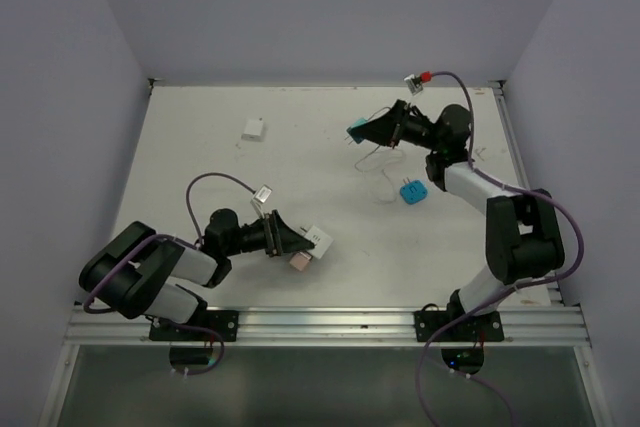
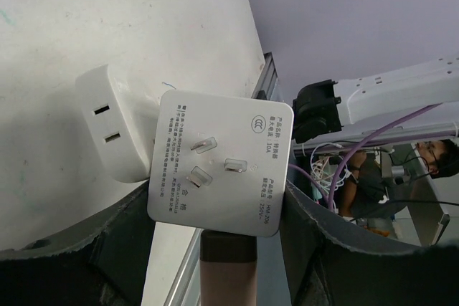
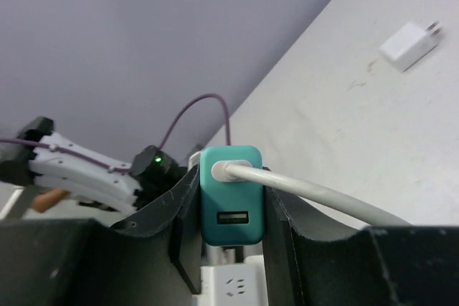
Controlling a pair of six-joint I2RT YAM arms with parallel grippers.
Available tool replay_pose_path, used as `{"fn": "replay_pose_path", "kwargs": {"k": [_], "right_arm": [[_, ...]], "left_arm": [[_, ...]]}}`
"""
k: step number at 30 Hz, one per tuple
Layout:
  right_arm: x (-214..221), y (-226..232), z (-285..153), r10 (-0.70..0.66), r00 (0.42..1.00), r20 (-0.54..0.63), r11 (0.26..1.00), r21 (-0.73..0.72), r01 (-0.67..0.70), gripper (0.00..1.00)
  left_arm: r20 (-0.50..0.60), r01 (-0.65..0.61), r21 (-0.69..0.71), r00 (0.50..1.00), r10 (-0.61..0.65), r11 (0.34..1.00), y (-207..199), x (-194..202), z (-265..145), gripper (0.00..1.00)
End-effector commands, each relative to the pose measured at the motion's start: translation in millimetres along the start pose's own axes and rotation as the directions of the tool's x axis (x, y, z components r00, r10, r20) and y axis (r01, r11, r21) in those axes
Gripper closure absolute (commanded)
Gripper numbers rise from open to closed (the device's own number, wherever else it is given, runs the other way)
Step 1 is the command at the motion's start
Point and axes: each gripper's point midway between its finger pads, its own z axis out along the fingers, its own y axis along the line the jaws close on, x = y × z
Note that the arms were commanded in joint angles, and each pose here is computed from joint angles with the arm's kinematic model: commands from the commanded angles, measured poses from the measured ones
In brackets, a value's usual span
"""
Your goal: Pull the plug off the socket
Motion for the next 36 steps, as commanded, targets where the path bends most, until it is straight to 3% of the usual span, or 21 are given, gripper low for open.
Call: {"fn": "replay_pose_path", "kwargs": {"k": [1,2,4,5,10,15,24,27,30,33,34,36], "right_arm": [[-22.0,11.6,5.1,-0.211,0.977,0.016,0.977,0.024,0.21,1.0],[-19.0,-1.3,2.8,-0.164,0.986,-0.025,0.982,0.091,0.166,1.0],[-20.7,-18.1,0.0,-0.244,0.968,-0.066,0.953,0.17,0.252,1.0],[-18.8,-24.2,-1.9,-0.206,0.973,-0.1,0.951,0.214,0.223,1.0],[-33.7,-60.9,-7.0,-0.216,0.97,-0.113,0.894,0.377,0.243,1.0],[-31.4,-128.2,-9.3,-0.079,0.985,-0.156,0.815,0.559,0.154,1.0],[10.4,-214.7,-19.0,0.129,0.978,-0.166,0.708,0.706,0.026,0.94],[20.8,-230.6,-28.1,0.159,0.972,-0.173,0.661,0.75,0.025,0.85],[29.5,-237.3,-36.7,0.18,0.965,-0.193,0.626,0.779,0.039,0.62],[32.0,-236.2,-47.9,0.187,0.963,-0.194,0.582,0.812,0.05,0.49],[33.0,-235.0,-50.6,0.188,0.963,-0.194,0.574,0.817,0.053,0.38],[30.6,-226.7,-57.0,0.171,0.967,-0.187,0.556,0.829,0.062,0.27]], "left_arm": [[-0.006,-0.038,0.055,0.999,0.038,0.998,-14.0,-1.6,-0.3,1.0],[-0.005,-0.034,0.048,0.999,0.034,0.998,-13.0,-1.9,-0.2,1.0],[0.001,-0.041,0.046,0.999,0.041,0.998,-13.5,-3.9,-0.1,1.0],[0.006,-0.044,0.046,0.999,0.044,0.998,-14.0,-5.2,0.2,1.0],[0.018,-0.058,0.043,0.998,0.057,0.997,-14.9,-9.4,1.3,1.0],[0.019,-0.077,0.046,0.997,0.076,0.996,-16.5,-13.1,3.7,1.0],[0.015,-0.114,0.021,0.993,0.114,0.993,-12.4,-23.7,11.2,1.0],[0.017,-0.123,0.008,0.992,0.123,0.992,-9.2,-30.6,14.7,1.0],[0.004,-0.135,-0.038,0.991,0.135,0.99,2.8,-35.5,19.2,1.0],[0.003,-0.15,-0.06,0.989,0.15,0.987,6.9,-42.5,24.6,1.0],[-0.001,-0.151,-0.069,0.988,0.151,0.986,10.5,-43.1,25.7,1.0],[-0.007,-0.154,-0.073,0.988,0.154,0.985,12.1,-45.3,28.9,1.0]]}}
